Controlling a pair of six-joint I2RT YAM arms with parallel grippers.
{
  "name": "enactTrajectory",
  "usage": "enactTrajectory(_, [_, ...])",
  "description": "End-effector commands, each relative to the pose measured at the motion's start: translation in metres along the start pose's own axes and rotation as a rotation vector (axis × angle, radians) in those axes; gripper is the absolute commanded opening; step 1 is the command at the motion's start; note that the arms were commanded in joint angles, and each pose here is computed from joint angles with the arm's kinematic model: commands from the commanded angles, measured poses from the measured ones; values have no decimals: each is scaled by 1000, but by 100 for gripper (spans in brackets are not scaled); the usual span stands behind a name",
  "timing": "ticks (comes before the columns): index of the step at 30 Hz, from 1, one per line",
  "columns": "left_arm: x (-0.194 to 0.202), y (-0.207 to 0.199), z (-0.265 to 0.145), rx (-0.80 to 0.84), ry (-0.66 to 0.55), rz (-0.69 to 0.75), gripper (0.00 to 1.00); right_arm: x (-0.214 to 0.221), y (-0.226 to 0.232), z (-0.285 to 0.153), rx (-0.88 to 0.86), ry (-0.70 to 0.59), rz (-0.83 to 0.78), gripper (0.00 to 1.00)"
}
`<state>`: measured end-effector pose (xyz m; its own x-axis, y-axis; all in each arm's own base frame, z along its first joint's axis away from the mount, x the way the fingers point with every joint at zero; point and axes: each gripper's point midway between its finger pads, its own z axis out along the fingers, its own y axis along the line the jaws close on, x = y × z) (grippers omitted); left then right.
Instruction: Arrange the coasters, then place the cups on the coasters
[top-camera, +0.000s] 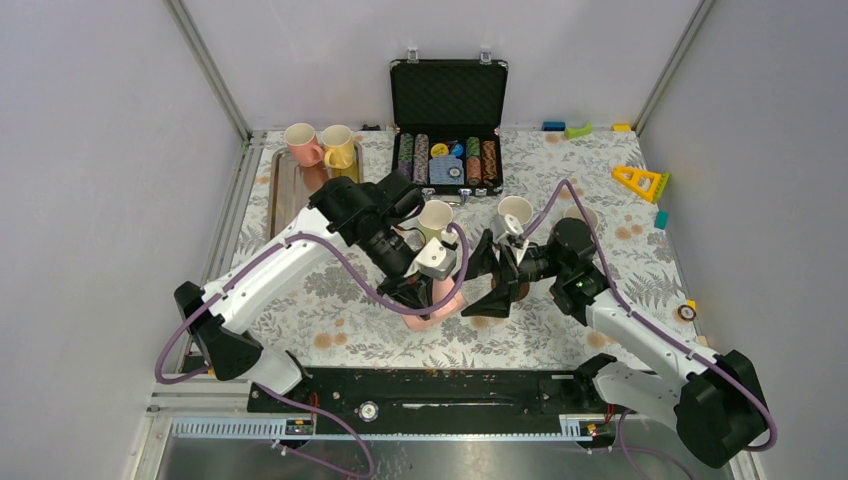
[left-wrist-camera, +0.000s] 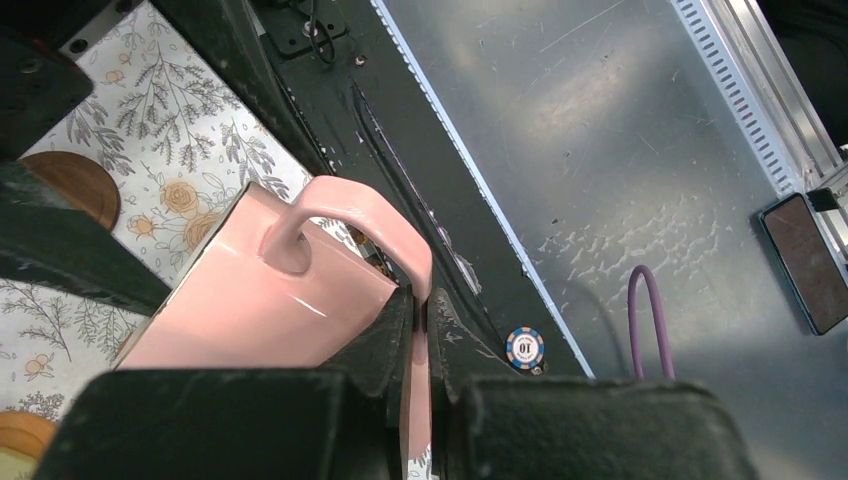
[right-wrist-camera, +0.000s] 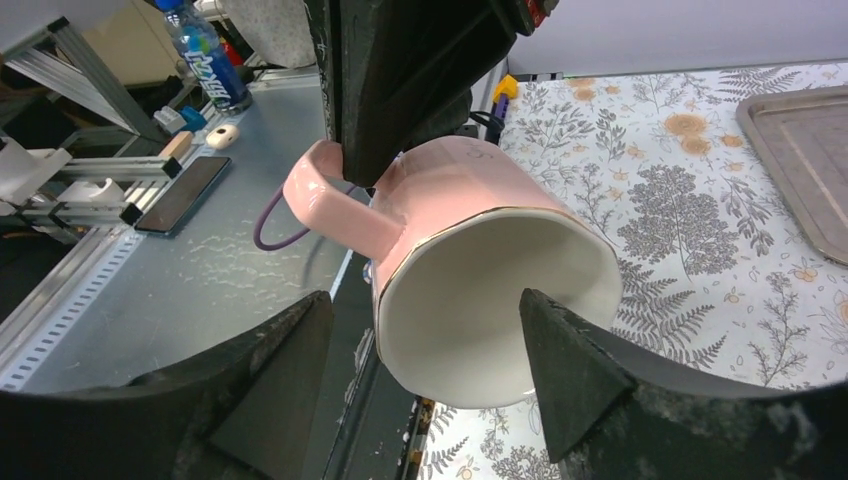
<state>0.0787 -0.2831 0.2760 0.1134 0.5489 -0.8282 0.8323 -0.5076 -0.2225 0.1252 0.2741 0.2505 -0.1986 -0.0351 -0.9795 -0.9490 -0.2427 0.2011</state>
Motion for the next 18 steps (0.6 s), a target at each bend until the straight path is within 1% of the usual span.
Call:
enactTrajectory(1, [-38, -4, -9, -12, -107, 115, 0, -7, -4, 5, 11, -22, -39, 71])
enactTrajectory(3, [-40, -5, -10, -15, -110, 122, 0, -5, -3, 6, 2, -16, -38, 65])
enactTrajectory(8, [-42, -7, -13, -27, -109, 135, 0, -2, 5, 9, -38, -6, -31, 54])
enactTrajectory(9, [-42, -6, -13, -27, -109, 135, 0, -3, 7, 9, -52, -5, -29, 50])
enactTrajectory(10, [-41, -6, -12, -27, -107, 133, 0, -4, 9, 9, -62, -5, -31, 40])
enactTrajectory(11, [-41, -5, -12, -28, -106, 133, 0, -3, 12, 9, -77, -2, -28, 27])
enactTrajectory(12, [-41, -4, -12, -29, -104, 132, 0, -4, 15, 9, -89, -1, -28, 11])
enactTrajectory(13, [-39, -3, -12, -31, -101, 129, 0, -4, 17, 9, -99, 1, -26, 0])
enactTrajectory(16, [-38, 2, -11, -50, -91, 115, 0, -4, 23, 8, -131, 11, -16, 0])
enactTrajectory(18, [-36, 7, -11, -75, -79, 100, 0, -6, 23, 8, -121, 12, -7, 0])
